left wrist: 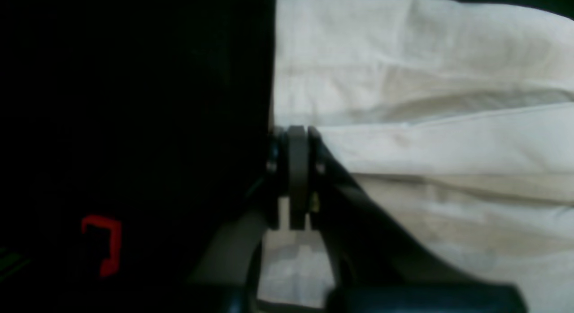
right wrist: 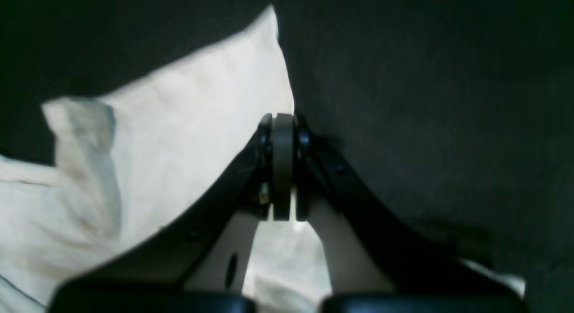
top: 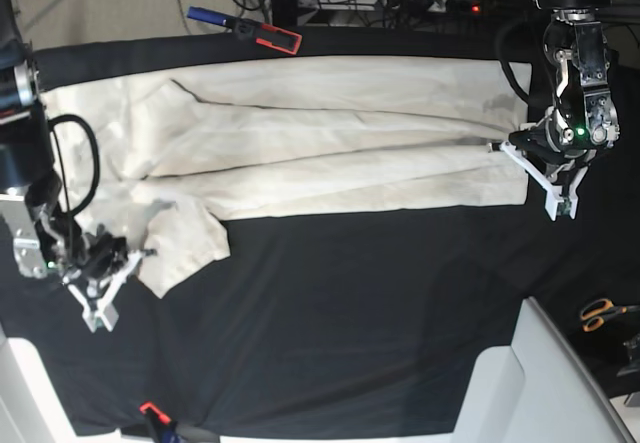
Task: Fold the T-shirt properly
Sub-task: 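Grasp the sleeve flap with the right gripper and fold it inward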
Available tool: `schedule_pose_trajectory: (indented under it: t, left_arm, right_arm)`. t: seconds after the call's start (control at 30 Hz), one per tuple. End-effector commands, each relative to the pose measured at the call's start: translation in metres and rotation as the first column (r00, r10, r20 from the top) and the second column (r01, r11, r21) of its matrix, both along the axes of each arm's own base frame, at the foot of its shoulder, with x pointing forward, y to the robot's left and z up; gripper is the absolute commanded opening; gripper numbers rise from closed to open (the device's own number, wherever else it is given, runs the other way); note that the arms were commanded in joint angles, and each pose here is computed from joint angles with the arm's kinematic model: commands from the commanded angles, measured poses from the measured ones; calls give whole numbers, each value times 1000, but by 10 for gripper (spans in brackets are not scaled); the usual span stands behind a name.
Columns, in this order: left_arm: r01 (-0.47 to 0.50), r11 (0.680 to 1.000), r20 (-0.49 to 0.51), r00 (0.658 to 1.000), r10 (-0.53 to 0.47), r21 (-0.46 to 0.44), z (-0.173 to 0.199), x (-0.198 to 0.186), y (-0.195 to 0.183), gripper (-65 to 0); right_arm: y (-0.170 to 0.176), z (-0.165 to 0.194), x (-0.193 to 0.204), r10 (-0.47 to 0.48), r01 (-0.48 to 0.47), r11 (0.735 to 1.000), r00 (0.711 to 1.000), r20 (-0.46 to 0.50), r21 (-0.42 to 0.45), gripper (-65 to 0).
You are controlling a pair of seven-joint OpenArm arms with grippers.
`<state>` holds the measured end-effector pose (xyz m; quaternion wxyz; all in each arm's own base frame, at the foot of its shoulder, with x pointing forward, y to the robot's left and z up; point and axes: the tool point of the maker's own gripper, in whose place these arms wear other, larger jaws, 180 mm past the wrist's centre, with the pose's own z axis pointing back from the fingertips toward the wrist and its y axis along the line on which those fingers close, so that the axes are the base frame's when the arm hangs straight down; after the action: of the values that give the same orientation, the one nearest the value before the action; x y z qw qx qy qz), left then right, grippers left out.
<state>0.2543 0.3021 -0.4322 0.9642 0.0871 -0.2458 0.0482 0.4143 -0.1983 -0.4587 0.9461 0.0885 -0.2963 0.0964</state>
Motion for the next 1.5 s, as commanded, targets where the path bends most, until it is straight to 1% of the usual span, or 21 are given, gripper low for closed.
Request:
schedule_pose_trajectory:
  t: [0.0, 0.07, 0.13, 0.27, 0.6, 0.7, 0.83, 0.93, 1.1, 1.17, 1.23, 1.33, 1.47]
  left_arm:
    - [-2, 1000, 36, 999, 1, 26, 12, 9, 8, -650]
    - [-2, 1000, 36, 999, 1, 26, 12, 9, 8, -650]
    - [-2, 1000, 36, 999, 1, 28, 12, 9, 9, -650]
    - [-2, 1000, 35, 999, 1, 29, 12, 9, 9, -650]
    - [2, 999, 40, 999, -4, 33, 15, 9, 9, -650]
    - [3, 999, 37, 999, -4, 33, 14, 8, 9, -650]
    - [8, 999, 42, 999, -10, 36, 16, 8, 7, -650]
    - [26, 998, 51, 998, -29, 57, 24, 4, 8, -650]
    - [32, 998, 20, 999, -34, 57, 25, -1, 6, -650]
    - [33, 998, 6, 999, -34, 56, 22, -7, 6, -650]
    - [34, 998, 1, 999, -34, 56, 21, -9, 6, -650]
    - [34, 998, -2, 999, -34, 56, 20, -10, 6, -650]
    - [38, 997, -14, 999, -37, 64, 19, -15, 8, -650]
  right_arm:
    - [-12, 21, 16, -16, 16, 1000, 998, 60, -6, -650]
    - [-10, 23, 10, 2, -1, 1000, 998, 56, -24, -650]
    - [-14, 25, 2, -11, 12, 999, 999, 45, -32, -650]
    - [-24, 30, -14, -68, 68, 998, 997, 37, 3, -650]
    - [-33, 54, -53, -91, 91, 996, 995, 26, 3, -650]
    - [-38, 54, -69, -106, 106, 994, 994, 3, -3, -650]
    - [-40, 58, -89, -102, 102, 995, 995, 3, -18, -650]
    - [-42, 59, -100, -103, 103, 994, 995, -13, -31, -650]
    - [-44, 57, -119, -106, 105, 994, 994, -27, -38, -650]
    - [-37, 57, -126, -98, 97, 995, 995, -26, -30, -650]
    - [-38, 56, -134, -115, 114, 993, 993, -30, -25, -650]
    - [-37, 51, -146, -138, 137, 990, 988, -65, -14, -650]
    - [-33, 54, -156, -123, 122, 992, 991, -59, -22, -650]
